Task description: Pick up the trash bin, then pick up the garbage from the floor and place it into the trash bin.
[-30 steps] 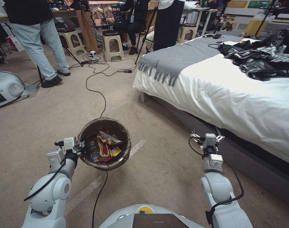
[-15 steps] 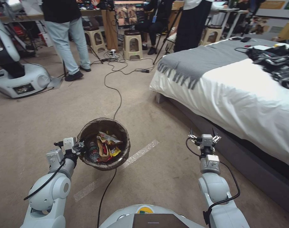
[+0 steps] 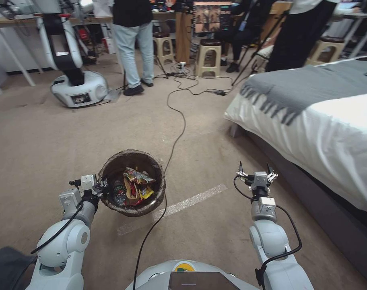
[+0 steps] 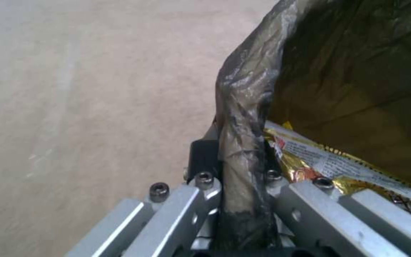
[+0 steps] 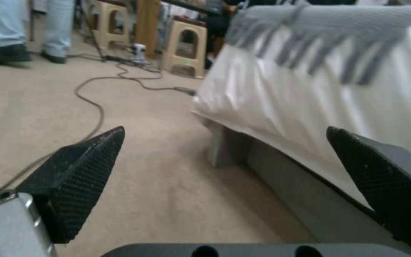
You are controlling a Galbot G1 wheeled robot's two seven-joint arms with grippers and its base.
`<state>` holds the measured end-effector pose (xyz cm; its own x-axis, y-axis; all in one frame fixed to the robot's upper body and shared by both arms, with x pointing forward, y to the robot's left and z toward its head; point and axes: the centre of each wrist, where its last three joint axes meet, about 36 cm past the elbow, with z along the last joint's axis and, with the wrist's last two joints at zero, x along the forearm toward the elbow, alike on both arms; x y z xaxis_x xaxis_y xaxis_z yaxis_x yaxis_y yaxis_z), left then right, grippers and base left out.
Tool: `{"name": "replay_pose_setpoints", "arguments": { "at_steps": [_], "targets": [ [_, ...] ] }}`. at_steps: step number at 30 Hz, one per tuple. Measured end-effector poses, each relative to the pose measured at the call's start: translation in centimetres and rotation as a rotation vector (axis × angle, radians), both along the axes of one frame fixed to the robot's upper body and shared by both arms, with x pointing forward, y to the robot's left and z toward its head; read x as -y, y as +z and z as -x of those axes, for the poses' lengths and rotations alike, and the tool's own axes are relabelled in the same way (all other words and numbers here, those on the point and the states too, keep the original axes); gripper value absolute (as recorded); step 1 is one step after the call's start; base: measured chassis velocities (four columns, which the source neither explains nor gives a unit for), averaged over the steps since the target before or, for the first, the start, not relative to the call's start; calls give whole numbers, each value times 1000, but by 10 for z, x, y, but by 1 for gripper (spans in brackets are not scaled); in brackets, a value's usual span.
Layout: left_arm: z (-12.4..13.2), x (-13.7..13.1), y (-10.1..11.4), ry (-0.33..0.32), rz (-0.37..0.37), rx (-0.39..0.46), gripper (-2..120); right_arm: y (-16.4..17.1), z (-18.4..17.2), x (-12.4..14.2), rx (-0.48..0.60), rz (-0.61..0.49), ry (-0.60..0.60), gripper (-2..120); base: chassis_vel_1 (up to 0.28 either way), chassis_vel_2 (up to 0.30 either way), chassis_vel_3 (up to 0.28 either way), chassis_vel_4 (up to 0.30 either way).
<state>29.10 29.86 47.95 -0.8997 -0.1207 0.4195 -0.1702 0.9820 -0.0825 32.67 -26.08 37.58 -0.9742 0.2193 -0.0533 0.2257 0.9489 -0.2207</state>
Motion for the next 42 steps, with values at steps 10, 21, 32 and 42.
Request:
{"name": "replay_pose_setpoints", "arguments": {
  "at_steps": [10,21,32,42],
  "targets": [
    [-1,0,-1,-5,5,-1,0,-2,0,-1,-6,-3,-3,100,122,124,122,133],
    [-13,-2,-8,-76,29,-22,0,-7,2,-4,-13,-3,1,100,53,49,63,52],
    [-44,-9,3,-188,133,-16,0,-11,-1,-15,-21,-1,44,100,0,0,0,0],
    [-81,-15,6,-211,186,2,0,-14,2,-21,-30,6,69,100,0,0,0,0]
  ]
}}
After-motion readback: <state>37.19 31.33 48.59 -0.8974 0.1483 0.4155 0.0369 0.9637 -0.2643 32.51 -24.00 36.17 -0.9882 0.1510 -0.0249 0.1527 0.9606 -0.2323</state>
